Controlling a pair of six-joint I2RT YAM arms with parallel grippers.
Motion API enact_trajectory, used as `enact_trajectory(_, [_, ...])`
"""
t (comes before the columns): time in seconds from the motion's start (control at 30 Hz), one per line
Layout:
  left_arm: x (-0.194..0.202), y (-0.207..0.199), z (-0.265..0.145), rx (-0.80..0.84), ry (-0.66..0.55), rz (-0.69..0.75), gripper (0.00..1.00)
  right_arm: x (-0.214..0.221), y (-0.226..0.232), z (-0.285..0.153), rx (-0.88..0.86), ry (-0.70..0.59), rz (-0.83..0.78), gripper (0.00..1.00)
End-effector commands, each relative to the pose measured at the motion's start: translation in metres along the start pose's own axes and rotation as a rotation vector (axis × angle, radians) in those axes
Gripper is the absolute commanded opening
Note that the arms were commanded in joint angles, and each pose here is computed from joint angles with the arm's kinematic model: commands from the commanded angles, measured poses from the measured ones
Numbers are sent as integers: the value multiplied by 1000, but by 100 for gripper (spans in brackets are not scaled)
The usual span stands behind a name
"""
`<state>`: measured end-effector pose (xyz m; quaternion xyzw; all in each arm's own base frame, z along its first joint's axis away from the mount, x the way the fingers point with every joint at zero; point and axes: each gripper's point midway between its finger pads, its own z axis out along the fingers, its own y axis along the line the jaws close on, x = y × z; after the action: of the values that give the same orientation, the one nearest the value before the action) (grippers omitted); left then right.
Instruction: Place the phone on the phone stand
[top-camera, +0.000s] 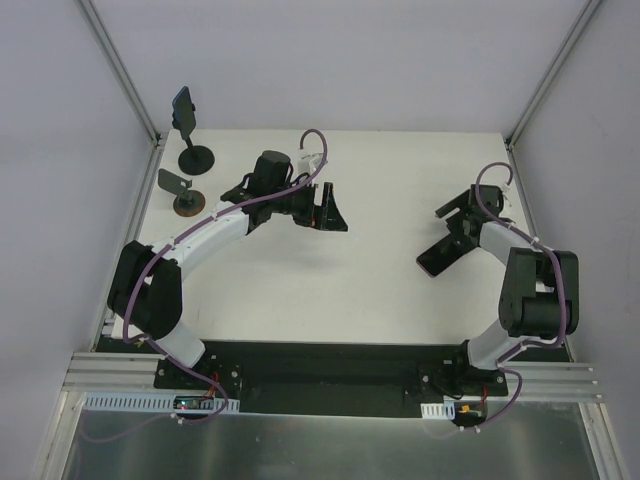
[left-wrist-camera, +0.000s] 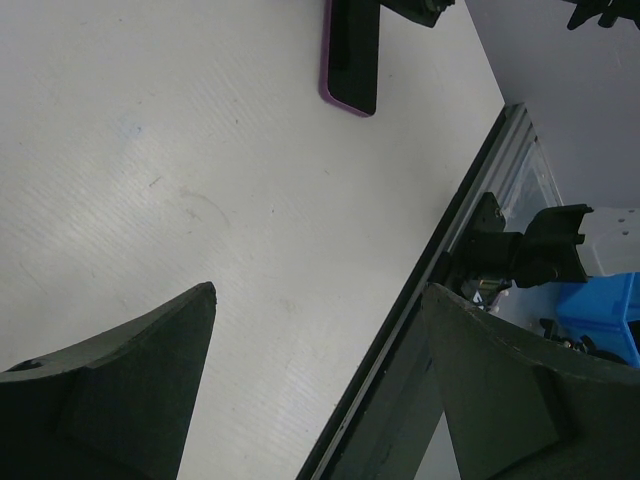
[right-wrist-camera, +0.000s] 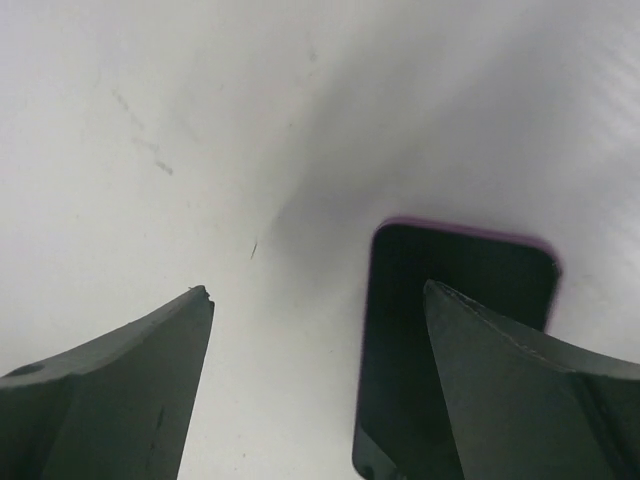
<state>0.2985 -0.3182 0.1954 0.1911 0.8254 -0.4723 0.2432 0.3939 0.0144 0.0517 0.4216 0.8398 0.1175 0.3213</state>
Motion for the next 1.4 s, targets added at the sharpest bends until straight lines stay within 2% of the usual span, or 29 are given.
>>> enact_trajectory(0.0, [-7, -6, -2, 30, -6, 10, 82, -18, -10, -1, 1, -6, 13, 89])
enact_trajectory(0.4, [-5, -5, 1, 45, 11, -8, 82, -54, -28, 14, 126, -119, 116, 93])
enact_trajectory(0.6, [-4, -3, 3, 46, 18, -16, 82, -41, -34, 24, 161, -59, 193, 92])
enact_trajectory(0.8, [-4, -5, 3, 54, 19, -20, 82, -21, -46, 8, 146, -43, 220, 91])
enact_trajectory(1.07, [1, -5, 8, 75, 44, -46, 82, 44, -52, -16, 21, 131, 237, 90])
enact_trajectory(1.37, [7, -3, 15, 109, 65, -103, 82, 133, -31, -54, -150, 267, 75, 90])
